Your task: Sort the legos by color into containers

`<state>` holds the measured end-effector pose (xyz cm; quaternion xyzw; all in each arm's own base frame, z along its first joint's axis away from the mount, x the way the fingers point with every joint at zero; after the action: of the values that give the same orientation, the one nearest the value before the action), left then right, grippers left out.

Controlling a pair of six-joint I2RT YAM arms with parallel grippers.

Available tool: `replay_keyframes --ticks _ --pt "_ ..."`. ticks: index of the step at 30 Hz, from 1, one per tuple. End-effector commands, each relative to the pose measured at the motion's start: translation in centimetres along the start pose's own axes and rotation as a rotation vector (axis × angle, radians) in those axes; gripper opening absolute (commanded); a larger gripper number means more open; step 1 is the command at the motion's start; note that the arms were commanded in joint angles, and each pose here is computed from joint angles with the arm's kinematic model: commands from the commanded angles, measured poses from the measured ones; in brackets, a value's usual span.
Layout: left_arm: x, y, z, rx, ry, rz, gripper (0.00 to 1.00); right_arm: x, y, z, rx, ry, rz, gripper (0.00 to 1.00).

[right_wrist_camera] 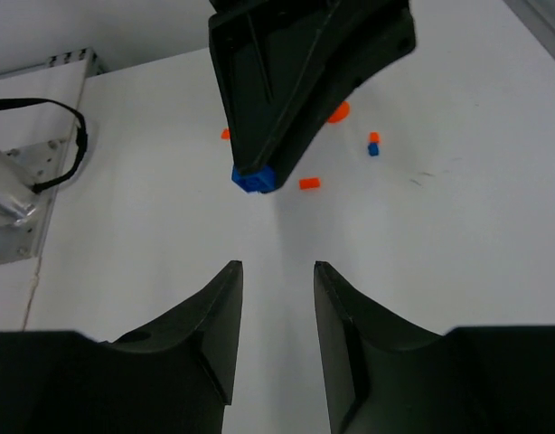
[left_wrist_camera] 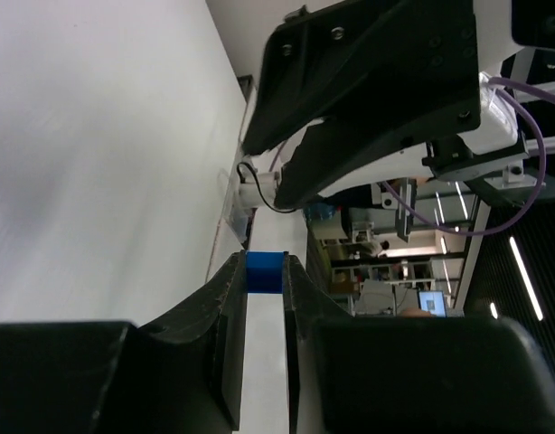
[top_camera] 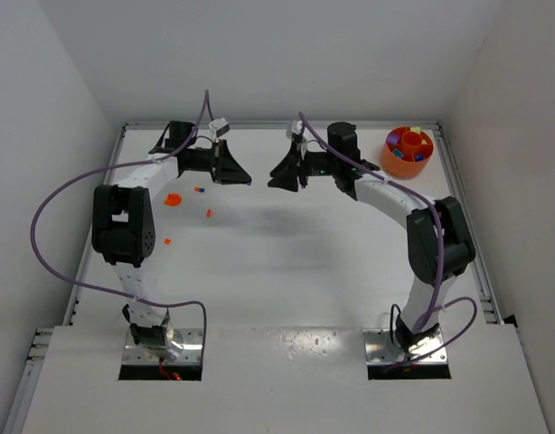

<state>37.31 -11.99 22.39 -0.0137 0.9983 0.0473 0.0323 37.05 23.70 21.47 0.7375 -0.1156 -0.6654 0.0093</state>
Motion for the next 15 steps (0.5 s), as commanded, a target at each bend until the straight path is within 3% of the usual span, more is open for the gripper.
replay_keyframes --ticks 1,15 --pt "1.8 0.1 -3.6 0.115 -0.094 0.106 0.0 -3.1 -1.8 0.3 -0.105 0.151 -0.102 0.4" --pt "2.8 -1.2 -3.9 0.121 -0.123 0.144 0.0 -3.4 -4.2 1.9 -0.153 0.228 -0.072 0.42"
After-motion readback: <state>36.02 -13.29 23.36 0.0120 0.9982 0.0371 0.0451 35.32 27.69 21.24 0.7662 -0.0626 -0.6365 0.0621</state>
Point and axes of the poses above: each gripper's point midway between its finger pads, its own y axis back along the fingers, its own z axis along the line the jaws close on, x = y × z, the point moved 8 cm from there along y, back along the fingers, and after that the axes turned 14 degrees about y, right-handed, at the moved point
